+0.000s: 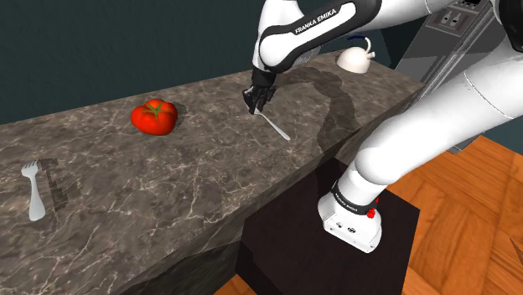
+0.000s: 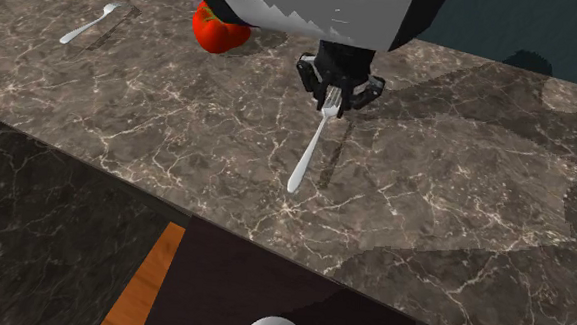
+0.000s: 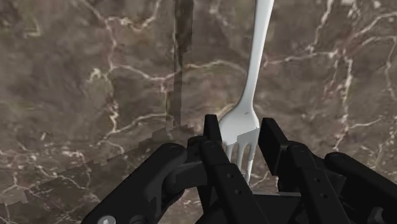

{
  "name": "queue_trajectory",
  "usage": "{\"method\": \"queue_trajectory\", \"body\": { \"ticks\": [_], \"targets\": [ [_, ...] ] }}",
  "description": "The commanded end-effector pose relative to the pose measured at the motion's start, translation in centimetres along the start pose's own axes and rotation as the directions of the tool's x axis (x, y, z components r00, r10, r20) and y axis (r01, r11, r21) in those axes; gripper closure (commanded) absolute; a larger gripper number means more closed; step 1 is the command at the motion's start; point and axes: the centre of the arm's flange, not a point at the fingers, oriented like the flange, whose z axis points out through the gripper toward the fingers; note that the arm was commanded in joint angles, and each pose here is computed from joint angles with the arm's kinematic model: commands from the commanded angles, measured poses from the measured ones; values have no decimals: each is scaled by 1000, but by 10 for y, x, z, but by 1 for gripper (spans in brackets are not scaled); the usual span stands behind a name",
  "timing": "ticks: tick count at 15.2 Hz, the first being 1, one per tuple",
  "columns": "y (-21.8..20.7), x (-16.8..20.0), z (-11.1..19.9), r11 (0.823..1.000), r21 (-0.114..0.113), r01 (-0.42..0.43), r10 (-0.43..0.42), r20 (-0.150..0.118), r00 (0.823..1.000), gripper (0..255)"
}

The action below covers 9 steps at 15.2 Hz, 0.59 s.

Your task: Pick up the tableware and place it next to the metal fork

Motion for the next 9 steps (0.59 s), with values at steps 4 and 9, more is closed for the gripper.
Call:
{"method": "queue_trajectory", "body": {
  "ticks": [4,9],
  "targets": [
    [0,1,-27,1000,0,0,0,1,1000,255],
    [0,3,-53,1000,0,0,0,1,1000,255]
  ]
}}
